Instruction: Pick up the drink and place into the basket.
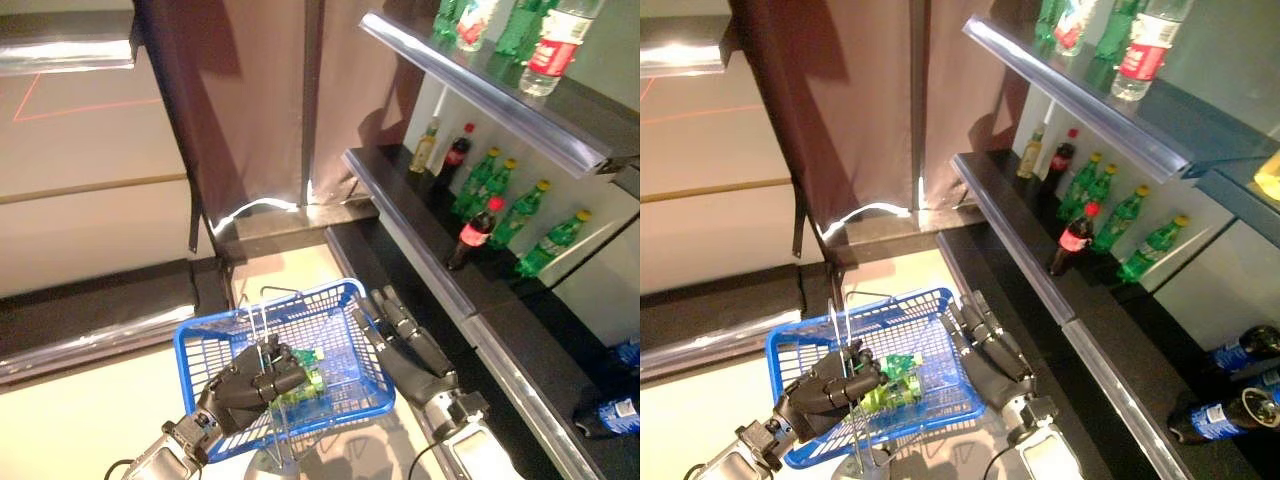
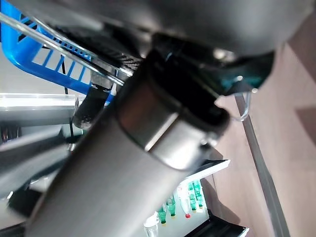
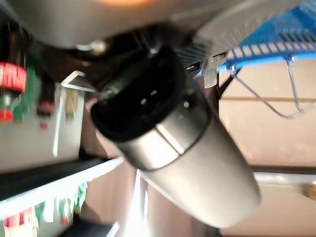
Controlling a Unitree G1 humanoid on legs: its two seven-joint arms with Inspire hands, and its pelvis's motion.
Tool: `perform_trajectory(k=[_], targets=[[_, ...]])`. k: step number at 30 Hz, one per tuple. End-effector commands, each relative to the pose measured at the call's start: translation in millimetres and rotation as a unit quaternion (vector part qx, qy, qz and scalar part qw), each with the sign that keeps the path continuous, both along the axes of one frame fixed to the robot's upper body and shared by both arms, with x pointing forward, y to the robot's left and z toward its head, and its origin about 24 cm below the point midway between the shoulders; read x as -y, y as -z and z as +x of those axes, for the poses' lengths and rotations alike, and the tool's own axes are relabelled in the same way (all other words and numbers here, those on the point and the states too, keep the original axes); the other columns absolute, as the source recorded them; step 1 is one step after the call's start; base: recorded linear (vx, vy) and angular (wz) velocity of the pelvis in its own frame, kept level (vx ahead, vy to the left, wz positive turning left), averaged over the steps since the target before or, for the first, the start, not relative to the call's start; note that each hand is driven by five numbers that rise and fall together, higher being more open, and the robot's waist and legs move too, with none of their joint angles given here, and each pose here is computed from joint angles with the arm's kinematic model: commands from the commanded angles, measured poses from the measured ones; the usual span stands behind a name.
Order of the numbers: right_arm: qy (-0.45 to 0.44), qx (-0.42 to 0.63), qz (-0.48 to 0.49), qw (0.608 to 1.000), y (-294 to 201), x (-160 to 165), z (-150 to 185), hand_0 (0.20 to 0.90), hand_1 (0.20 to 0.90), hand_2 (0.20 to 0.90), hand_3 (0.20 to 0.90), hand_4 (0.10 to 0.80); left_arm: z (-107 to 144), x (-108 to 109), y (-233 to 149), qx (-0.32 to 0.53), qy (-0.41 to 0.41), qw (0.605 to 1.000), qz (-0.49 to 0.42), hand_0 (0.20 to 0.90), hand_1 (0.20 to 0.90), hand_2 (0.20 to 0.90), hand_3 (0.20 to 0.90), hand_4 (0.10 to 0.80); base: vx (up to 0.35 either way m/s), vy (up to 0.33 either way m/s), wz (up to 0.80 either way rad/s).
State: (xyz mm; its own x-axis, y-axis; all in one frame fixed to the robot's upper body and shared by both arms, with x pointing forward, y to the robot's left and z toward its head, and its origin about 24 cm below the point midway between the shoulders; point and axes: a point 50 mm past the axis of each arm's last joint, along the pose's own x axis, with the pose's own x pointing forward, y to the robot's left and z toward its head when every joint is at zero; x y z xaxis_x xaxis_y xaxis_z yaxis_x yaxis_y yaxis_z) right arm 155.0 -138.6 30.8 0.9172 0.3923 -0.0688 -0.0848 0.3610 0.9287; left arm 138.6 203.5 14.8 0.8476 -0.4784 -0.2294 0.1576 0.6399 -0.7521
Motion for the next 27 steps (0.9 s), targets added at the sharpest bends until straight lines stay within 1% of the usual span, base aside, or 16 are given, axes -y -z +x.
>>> perform_trajectory(k=[1, 3, 5, 6, 8, 10, 12, 14, 15, 17, 18, 19, 20, 23, 25, 27], targets=[[-0.066, 0.133, 0.01, 0.989, -32.2, -4.7, 4.8, 0.9, 0.9, 0.9, 0.9, 0.8, 17.4, 15.2, -49.1, 0.17, -0.025, 0.984, -0.043, 0.3, 0.3, 0.3, 0.2, 0.1, -0.108, -0.03, -0.06], [-0.087, 0.137, 0.007, 0.987, -29.3, -5.9, 0.2, 0.9, 0.9, 0.9, 0.9, 0.8, 17.1, 9.5, -39.9, 0.156, -0.055, 0.986, 0.004, 0.3, 0.3, 0.3, 0.2, 0.1, -0.117, -0.038, -0.14], [-0.098, 0.134, 0.002, 0.986, -26.1, -5.6, -1.6, 0.9, 0.9, 0.9, 0.9, 0.8, 17.3, 8.7, -32.6, 0.137, -0.071, 0.988, 0.014, 0.3, 0.3, 0.3, 0.2, 0.1, -0.122, -0.049, -0.17], [-0.107, 0.125, -0.008, 0.986, -19.6, -4.1, -2.9, 0.9, 0.9, 0.9, 0.9, 0.8, 19.1, 7.0, -24.3, 0.125, -0.092, 0.987, 0.046, 0.3, 0.3, 0.3, 0.2, 0.1, -0.149, -0.069, -0.1], [-0.106, 0.116, -0.024, 0.987, -12.7, -1.7, -3.2, 0.9, 0.9, 0.9, 0.9, 0.8, 20.4, 5.0, -16.9, 0.116, -0.109, 0.985, 0.068, 0.3, 0.3, 0.3, 0.2, 0.1, -0.188, -0.092, -0.13], [-0.103, 0.096, -0.072, 0.987, 1.2, 4.2, -3.6, 0.9, 0.9, 0.9, 0.9, 0.8, 22.6, -4.5, -5.4, 0.097, -0.148, 0.976, 0.124, 0.3, 0.3, 0.3, 0.2, 0.1, -0.225, -0.118, -0.26], [-0.115, 0.065, -0.088, 0.987, 15.4, 8.2, -6.9, 0.9, 0.9, 0.9, 0.9, 0.8, 23.3, -11.0, 6.0, 0.073, -0.184, 0.969, 0.145, 0.3, 0.3, 0.3, 0.2, 0.1, -0.219, -0.124, -0.21], [-0.116, 0.021, -0.143, 0.983, 39.6, 15.9, -11.1, 0.9, 0.9, 0.9, 0.9, 0.8, 22.7, -21.2, 23.9, 0.026, -0.232, 0.957, 0.169, 0.3, 0.3, 0.3, 0.2, 0.1, -0.244, -0.164, -0.31], [-0.116, 0.017, -0.151, 0.981, 42.2, 16.7, -11.4, 0.9, 0.9, 0.9, 0.9, 0.8, 22.7, -22.0, 25.8, 0.021, -0.237, 0.956, 0.173, 0.3, 0.3, 0.3, 0.2, 0.1, -0.214, -0.176, -0.39], [-0.111, -0.019, -0.232, 0.966, 61.4, 28.0, -15.1, 0.9, 0.9, 0.9, 0.9, 0.8, 19.9, -31.0, 43.6, -0.025, -0.271, 0.943, 0.193, 0.3, 0.3, 0.3, 0.2, 0.1, -0.222, -0.203, -0.22], [-0.11, -0.022, -0.247, 0.963, 63.9, 30.2, -15.5, 0.9, 0.9, 0.9, 0.9, 0.8, 19.0, -32.3, 46.9, -0.035, -0.277, 0.941, 0.194, 0.3, 0.3, 0.3, 0.2, 0.1, -0.265, -0.258, -0.14], [-0.101, -0.04, -0.307, 0.945, 72.8, 37.7, -17.0, 0.9, 0.9, 0.9, 0.9, 0.8, 15.9, -36.1, 57.1, -0.058, -0.29, 0.932, 0.208, 0.3, 0.3, 0.3, 0.2, 0.1, -0.168, -0.171, -0.17], [-0.101, -0.043, -0.314, 0.943, 74.5, 39.0, -17.3, 0.9, 0.9, 0.9, 0.9, 0.8, 15.6, -36.7, 58.7, -0.059, -0.291, 0.932, 0.21, 0.3, 0.3, 0.3, 0.2, 0.1, -0.218, -0.235, -0.22], [-0.098, -0.089, -0.376, 0.917, 96.0, 51.1, -22.3, 0.9, 0.9, 0.9, 0.9, 0.8, 9.7, -40.1, 81.0, -0.101, -0.309, 0.919, 0.223, 0.3, 0.3, 0.3, 0.2, 0.1, -0.226, -0.241, -0.2], [-0.103, -0.186, -0.41, 0.887, 129.0, 65.0, -39.0, 0.9, 0.9, 0.9, 0.9, 0.8, 3.5, -38.6, 100.9, -0.143, -0.33, 0.908, 0.216, 0.3, 0.3, 0.3, 0.2, 0.1, -0.26, -0.23, -0.22], [-0.108, -0.226, -0.429, 0.868, 142.8, 71.7, -47.0, 0.9, 0.9, 0.9, 0.9, 0.8, 3.0, -35.6, 108.6, -0.16, -0.34, 0.904, 0.206, 0.3, 0.3, 0.3, 0.2, 0.1, -0.222, -0.145, -0.29]])
